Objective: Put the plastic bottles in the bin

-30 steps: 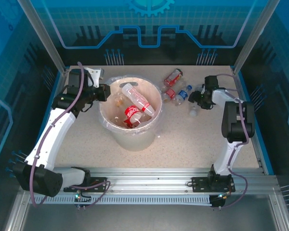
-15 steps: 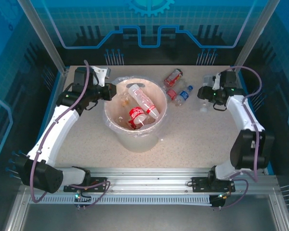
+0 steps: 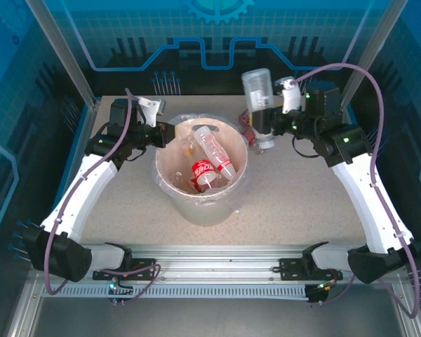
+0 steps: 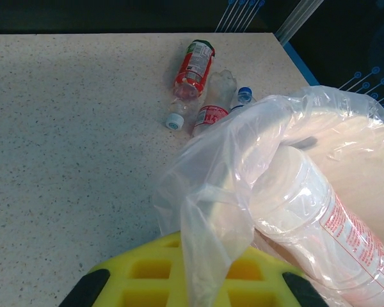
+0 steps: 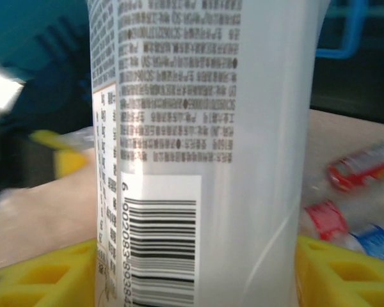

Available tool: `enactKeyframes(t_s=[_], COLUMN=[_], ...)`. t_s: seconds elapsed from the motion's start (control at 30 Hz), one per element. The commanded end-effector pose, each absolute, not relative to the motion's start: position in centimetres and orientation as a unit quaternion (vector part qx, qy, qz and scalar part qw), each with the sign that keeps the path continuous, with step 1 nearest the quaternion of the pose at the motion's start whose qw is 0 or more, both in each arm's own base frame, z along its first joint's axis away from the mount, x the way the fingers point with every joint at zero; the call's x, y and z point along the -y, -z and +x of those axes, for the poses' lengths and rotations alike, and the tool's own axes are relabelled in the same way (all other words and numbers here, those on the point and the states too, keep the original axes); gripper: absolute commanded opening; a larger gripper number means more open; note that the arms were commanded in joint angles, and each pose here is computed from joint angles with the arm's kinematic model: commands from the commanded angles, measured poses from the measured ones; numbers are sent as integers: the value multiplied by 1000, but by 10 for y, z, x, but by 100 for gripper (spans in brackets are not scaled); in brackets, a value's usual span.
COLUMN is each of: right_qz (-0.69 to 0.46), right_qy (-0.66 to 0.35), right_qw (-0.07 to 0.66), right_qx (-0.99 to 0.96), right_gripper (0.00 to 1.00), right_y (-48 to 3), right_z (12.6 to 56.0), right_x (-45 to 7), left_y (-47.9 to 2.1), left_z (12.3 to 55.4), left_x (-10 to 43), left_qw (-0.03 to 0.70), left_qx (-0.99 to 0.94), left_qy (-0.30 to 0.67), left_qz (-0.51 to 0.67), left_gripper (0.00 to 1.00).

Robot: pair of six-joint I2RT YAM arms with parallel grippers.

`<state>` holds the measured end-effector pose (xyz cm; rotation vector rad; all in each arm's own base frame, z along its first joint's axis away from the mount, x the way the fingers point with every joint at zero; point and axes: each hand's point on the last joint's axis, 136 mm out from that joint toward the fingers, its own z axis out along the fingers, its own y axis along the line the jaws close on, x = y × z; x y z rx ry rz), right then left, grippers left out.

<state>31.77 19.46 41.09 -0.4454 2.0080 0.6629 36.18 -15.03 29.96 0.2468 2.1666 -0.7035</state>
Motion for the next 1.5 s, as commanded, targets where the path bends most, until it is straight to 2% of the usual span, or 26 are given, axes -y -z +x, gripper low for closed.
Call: enactKeyframes(t_s=[0.0, 0.17, 0.33, 0.67, 0.87, 1.0, 1.23, 1.33, 1.47], right_qz=[-246, -309, -333, -339, -336, -345, -347, -343, -349], right_qy=[-292, -308, -289, -291, -282, -257, -234, -213, -202], right_qw=[451, 405, 358, 259, 227, 226, 279, 293, 299], right_qx=[-807, -803, -823, -857, -870, -874, -865, -867, -865], right_gripper=[65, 65, 64, 65, 71, 78, 84, 84, 77], right_y=[-413, -393, -358, -313, -303, -303, -333, -340, -342], right_z=[302, 290, 282, 253, 241, 242, 263, 275, 283], right_x=[-238, -296, -320, -325, -315, -307, -298, -294, -302], left_y=[-274, -274, -273, -276, -280, -281, -282, -281, -280], left_z=[341, 341, 342, 344, 345, 345, 344, 344, 345], left_x=[166, 164, 160, 151, 145, 145, 145, 145, 145], left_qw=[345, 348, 352, 370, 379, 381, 380, 380, 379], left_qx=[-876, -877, -880, -881, -881, -879, -879, -879, -880], left_qy=[324, 321, 309, 283, 275, 277, 279, 279, 279], left_qz=[91, 88, 84, 77, 73, 73, 73, 73, 73], left_gripper=[0, 0, 0, 0, 0, 0, 0, 0, 0])
